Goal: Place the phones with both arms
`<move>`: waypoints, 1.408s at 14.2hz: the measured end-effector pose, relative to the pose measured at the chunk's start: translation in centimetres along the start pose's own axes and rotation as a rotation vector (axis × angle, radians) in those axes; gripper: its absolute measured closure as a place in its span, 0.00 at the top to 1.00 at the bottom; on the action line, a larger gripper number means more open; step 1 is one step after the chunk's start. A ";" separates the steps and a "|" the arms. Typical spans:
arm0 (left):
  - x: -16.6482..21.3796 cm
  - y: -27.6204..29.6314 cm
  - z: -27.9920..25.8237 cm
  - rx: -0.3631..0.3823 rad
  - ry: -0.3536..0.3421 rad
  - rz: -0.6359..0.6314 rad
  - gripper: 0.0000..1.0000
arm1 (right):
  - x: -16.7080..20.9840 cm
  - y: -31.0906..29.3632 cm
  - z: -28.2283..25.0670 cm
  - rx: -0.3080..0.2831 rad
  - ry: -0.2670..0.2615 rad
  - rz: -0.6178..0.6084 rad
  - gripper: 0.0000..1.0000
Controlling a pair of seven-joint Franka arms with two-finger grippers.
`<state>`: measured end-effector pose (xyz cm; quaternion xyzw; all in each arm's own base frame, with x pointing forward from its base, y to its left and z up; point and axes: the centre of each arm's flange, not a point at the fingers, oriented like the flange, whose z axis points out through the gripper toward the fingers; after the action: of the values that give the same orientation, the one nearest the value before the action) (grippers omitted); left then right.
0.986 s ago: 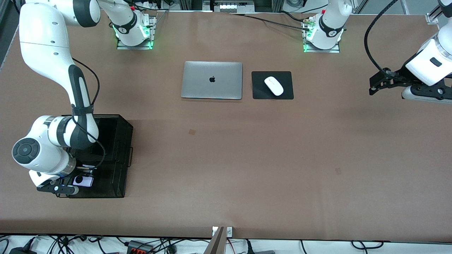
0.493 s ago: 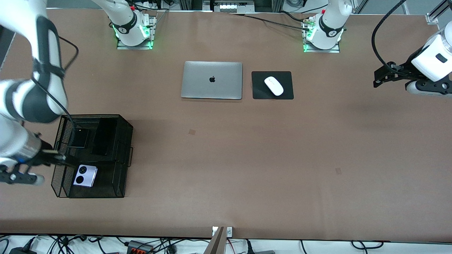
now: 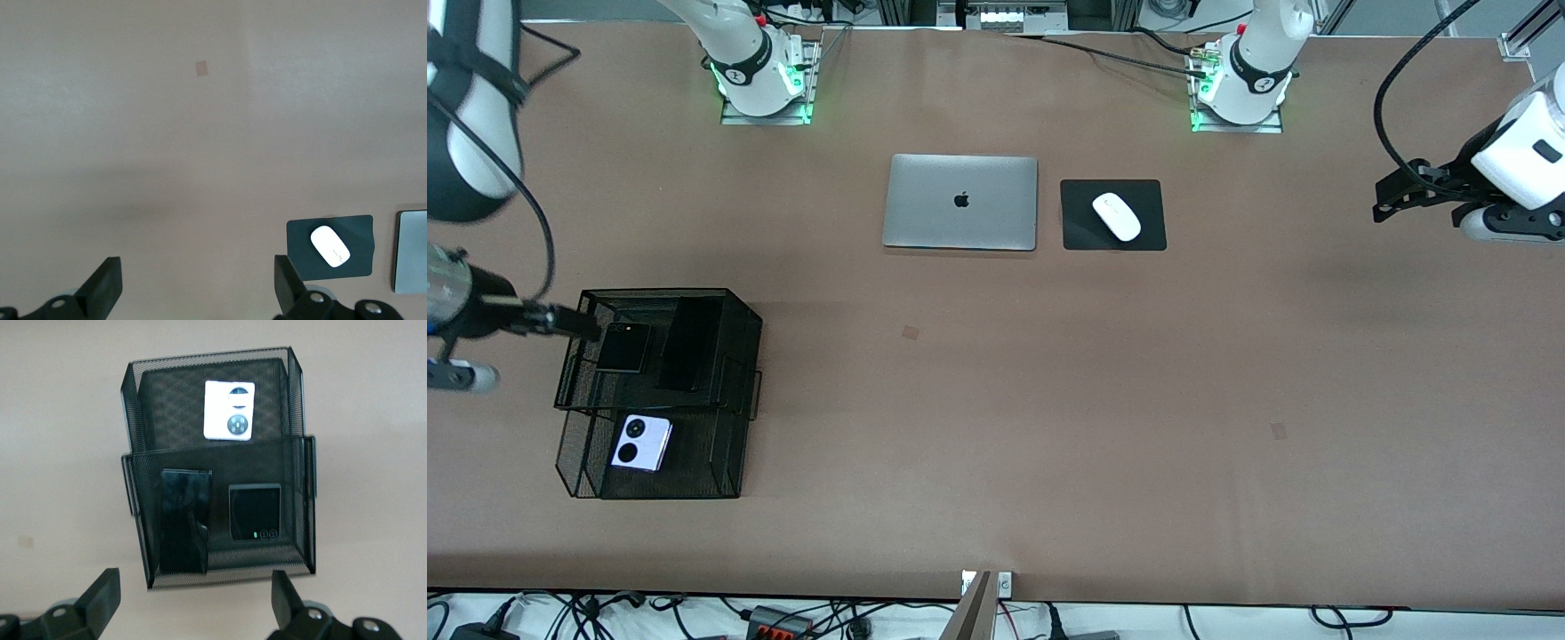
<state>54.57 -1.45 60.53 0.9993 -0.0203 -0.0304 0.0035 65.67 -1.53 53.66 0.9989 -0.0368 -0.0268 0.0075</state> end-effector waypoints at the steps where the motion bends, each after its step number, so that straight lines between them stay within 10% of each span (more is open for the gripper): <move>1: -0.1 -0.1 -0.1 0.000 0.001 -0.001 1.00 | -1.2 0.3 -0.5 0.007 -0.004 -0.008 1.00; 9: -0.2 -0.2 -0.3 0.000 0.003 -0.003 1.00 | -7.6 -0.3 0.2 0.014 0.033 -0.077 1.00; 20: -0.3 -0.4 -0.2 -0.001 0.001 -0.007 1.00 | -7.1 -0.5 0.6 0.011 0.031 -0.079 1.00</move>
<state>54.34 -1.04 60.69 0.9994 -0.0168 -0.0301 0.0037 58.60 -0.49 53.38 0.9999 0.0026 -0.0114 0.0016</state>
